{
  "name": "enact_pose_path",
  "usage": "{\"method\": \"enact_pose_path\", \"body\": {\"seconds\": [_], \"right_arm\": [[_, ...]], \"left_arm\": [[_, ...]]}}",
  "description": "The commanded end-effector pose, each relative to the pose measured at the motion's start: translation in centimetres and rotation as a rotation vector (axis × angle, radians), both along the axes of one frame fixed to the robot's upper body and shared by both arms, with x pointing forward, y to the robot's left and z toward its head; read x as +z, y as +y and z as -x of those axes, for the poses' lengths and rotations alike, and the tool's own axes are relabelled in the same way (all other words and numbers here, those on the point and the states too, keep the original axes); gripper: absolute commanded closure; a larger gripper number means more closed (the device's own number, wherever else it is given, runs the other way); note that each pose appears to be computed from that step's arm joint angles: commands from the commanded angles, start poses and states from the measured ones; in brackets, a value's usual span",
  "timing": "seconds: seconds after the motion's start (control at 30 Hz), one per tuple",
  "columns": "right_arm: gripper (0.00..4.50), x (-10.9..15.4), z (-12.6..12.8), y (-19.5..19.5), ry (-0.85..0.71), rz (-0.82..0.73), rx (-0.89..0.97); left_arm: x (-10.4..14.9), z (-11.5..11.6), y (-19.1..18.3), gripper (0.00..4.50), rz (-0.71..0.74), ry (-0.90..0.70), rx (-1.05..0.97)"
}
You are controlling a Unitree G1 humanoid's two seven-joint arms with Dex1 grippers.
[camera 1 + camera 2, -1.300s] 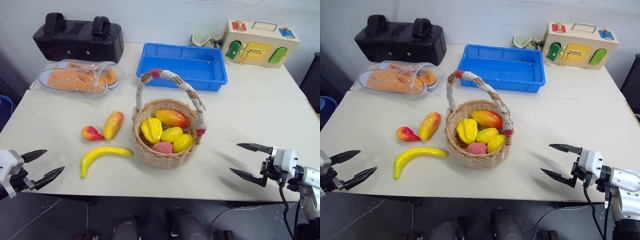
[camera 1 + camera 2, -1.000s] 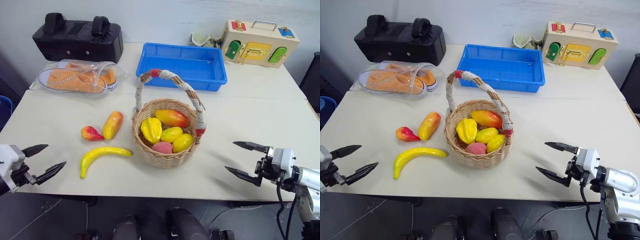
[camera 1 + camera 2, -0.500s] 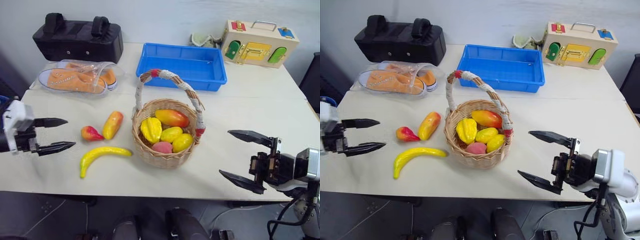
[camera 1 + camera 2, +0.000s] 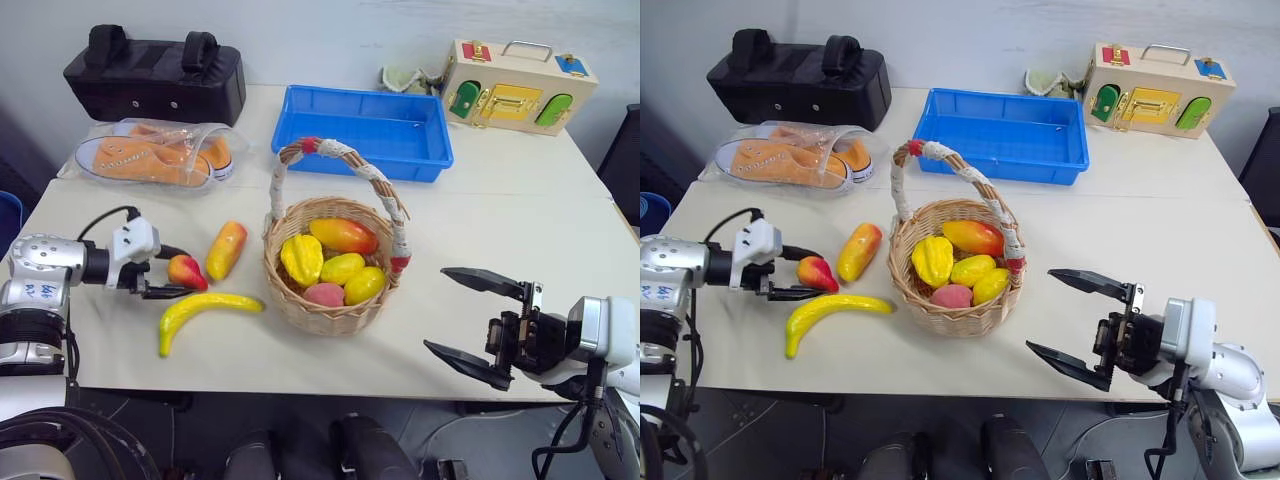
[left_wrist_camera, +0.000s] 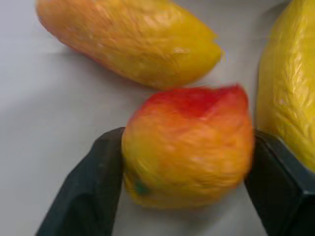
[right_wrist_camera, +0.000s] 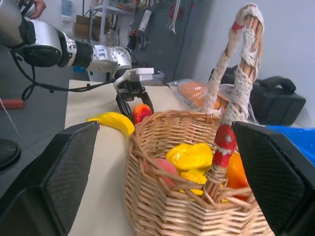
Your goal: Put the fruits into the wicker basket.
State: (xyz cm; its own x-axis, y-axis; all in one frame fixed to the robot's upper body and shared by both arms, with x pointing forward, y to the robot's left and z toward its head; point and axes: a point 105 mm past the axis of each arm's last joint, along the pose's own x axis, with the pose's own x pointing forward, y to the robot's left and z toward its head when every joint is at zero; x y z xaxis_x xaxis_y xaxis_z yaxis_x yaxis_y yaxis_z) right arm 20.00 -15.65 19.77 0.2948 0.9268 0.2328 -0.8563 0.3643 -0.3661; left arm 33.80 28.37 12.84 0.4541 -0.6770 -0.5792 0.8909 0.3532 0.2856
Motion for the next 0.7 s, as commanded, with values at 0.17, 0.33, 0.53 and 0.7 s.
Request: {"method": "enact_pose_path", "body": {"seconds": [0.17,0.33,0.53,0.7], "right_arm": [[0.0,0.1,-0.2,-0.3,-0.004,-0.006,-0.021],[0.0,-0.1,-0.2,-1.0,0.006,0.004,-0.057],[0.0,0.0,-0.5,-1.9,0.003,-0.002,-0.114],[0.0,-0.1,-0.4,-1.9,0.016,0.0,-0.124]], "left_arm": [[1.0,-0.8,0.1,2.07,0.013,-0.091,0.014],[5.1,1.3,2.7,2.07,0.032,-0.108,0.005],[10.4,2.6,-1.3,2.07,0.164,-0.081,-0.161],[11.0,1.5,-13.2,2.07,0.237,-0.154,-0.336]]}}
